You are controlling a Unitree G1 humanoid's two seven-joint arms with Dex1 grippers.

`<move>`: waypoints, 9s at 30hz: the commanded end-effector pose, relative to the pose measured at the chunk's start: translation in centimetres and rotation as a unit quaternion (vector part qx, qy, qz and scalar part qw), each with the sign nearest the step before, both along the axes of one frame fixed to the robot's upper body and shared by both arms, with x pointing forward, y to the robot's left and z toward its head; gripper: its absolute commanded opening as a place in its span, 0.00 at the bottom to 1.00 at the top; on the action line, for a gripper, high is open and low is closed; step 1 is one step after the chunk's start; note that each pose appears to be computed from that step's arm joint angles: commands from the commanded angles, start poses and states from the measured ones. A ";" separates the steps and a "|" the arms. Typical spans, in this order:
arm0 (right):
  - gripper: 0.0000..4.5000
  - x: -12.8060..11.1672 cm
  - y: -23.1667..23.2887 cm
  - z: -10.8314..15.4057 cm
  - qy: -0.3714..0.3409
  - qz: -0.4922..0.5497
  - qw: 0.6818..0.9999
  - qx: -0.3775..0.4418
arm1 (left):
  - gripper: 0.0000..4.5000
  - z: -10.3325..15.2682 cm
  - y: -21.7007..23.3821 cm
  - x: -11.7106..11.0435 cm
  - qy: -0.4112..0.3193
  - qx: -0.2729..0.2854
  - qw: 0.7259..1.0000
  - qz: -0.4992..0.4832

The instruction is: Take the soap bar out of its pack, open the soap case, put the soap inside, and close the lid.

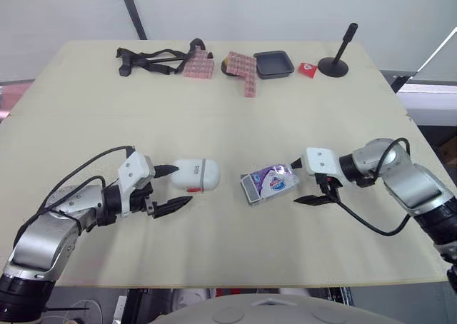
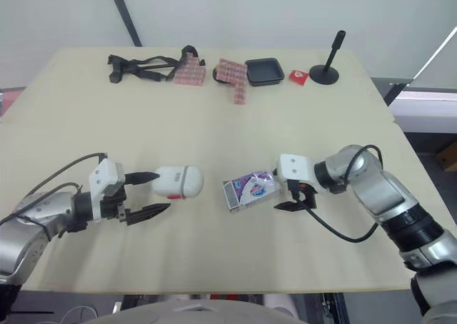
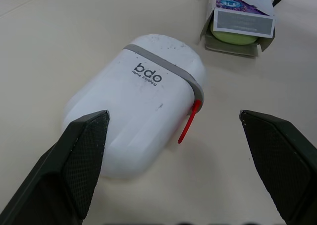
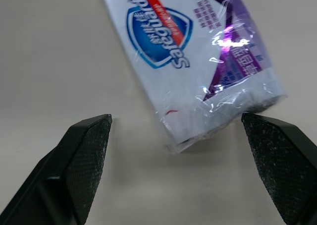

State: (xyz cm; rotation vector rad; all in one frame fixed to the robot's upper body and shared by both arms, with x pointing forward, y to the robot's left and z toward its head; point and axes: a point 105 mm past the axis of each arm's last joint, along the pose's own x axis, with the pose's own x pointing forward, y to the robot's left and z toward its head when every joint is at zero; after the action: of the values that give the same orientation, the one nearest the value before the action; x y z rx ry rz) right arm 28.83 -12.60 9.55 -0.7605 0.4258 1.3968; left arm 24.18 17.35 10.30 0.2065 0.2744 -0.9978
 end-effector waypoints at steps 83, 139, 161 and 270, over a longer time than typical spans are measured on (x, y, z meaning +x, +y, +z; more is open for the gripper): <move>0.69 -1.1 2.4 0.3 0.010 0.078 0.997 -0.017 | 1.00 -0.9 1.2 0.4 -0.033 0.007 0.999 0.013; 0.69 -2.5 -6.7 3.3 0.012 -0.088 0.990 -0.110 | 1.00 -0.3 -0.3 1.2 -0.039 0.001 0.999 -0.031; 1.00 -2.2 -6.0 3.5 0.031 -0.119 0.990 -0.070 | 1.00 -0.7 0.0 0.8 -0.035 0.007 0.999 -0.023; 1.00 -1.0 -8.1 13.5 -0.082 -0.325 0.938 0.089 | 1.00 -0.3 -0.2 2.7 -0.049 0.018 0.997 -0.049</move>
State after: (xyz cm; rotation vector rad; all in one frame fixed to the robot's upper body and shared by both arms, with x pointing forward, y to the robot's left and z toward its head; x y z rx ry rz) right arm 29.45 -23.49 21.33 -0.4566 0.4950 0.5427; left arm 27.08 16.54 9.79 0.2908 0.1830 -1.0833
